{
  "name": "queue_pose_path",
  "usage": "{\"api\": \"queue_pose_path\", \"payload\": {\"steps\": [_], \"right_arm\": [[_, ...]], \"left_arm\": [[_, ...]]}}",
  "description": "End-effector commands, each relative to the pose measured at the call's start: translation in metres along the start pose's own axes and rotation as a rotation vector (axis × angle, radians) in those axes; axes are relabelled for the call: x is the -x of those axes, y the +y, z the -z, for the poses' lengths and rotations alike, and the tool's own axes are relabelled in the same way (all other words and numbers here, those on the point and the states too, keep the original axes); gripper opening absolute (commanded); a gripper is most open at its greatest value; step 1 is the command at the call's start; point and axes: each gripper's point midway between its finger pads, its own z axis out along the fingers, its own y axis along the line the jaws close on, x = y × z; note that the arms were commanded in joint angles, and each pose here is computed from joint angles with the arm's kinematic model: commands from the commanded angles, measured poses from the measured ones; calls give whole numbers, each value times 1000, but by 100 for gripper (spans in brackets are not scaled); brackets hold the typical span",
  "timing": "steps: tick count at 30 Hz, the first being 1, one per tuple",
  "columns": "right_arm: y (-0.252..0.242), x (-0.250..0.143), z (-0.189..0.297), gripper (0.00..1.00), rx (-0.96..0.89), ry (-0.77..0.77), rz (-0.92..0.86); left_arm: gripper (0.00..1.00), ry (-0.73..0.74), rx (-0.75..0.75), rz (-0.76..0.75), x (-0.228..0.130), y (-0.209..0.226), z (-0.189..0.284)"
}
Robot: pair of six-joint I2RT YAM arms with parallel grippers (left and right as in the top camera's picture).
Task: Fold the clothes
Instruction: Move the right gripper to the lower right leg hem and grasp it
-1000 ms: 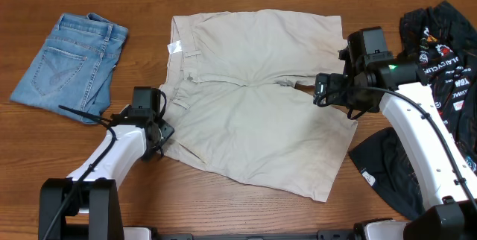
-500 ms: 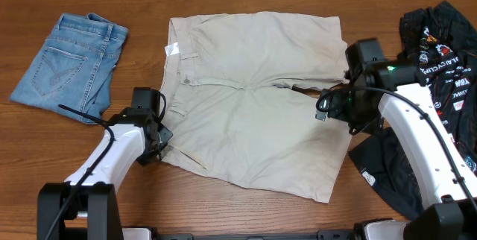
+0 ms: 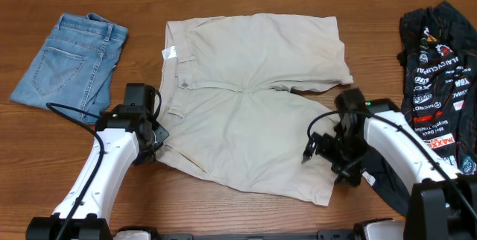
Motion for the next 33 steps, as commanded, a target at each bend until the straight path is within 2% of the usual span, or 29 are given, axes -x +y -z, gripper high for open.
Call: {"api": "queue_pose_path", "payload": {"steps": [1,10,18,22,27,33], "right_arm": [[4,-15,-3,100,60,52,-29],[-12,-46,-32,100,79,189,-97],[-25,-48,-56,100,77,192,-206],[-19,-31,-58,98,99,119,-214],[-24,-8,-59,87,63,8,-252],[-23,-5,-57,55,62,-8,-247]], "left_arm": [[6,7,-31,-45,0,-5,6],[7,37,-16,-49,-7,-1,6],[8,39,-14,-50,-7,0,6],[8,39,-14,-50,-7,0,6],[8,39,-14,-54,-7,0,6],[8,39,-14,-61,-7,0,6]]}}
